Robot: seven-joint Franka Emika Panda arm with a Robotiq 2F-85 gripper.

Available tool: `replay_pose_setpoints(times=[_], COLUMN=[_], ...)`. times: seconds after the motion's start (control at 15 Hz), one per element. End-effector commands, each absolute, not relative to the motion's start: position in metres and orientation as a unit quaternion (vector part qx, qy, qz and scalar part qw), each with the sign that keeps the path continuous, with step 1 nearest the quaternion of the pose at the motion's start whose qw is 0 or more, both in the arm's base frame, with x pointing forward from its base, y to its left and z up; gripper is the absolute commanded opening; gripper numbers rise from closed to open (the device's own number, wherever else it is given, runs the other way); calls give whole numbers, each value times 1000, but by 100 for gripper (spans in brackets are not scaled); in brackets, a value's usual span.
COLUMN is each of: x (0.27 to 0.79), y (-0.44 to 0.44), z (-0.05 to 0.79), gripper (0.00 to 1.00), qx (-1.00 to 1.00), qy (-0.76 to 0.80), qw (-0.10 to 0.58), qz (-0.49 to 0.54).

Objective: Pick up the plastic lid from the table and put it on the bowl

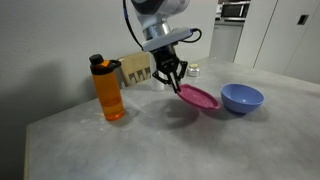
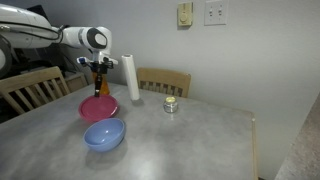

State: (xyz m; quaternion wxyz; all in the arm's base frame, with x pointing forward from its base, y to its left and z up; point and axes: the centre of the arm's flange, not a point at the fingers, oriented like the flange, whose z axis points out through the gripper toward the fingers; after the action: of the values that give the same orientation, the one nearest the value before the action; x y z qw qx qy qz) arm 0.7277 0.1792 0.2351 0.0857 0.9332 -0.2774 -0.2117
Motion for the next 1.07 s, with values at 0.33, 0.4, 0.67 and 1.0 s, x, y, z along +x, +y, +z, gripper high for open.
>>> replay_pose_setpoints(times=[0.33,0.4,0.67,1.0], x=[709,705,689,672], y=[165,158,129,98], z=[267,268,264,261], gripper=[3,3,3,3], qx=[913,909,894,877], qy=[-263,-270,-298,-340], qw=[182,187,199,190], qz=[-254,-257,-270,-280])
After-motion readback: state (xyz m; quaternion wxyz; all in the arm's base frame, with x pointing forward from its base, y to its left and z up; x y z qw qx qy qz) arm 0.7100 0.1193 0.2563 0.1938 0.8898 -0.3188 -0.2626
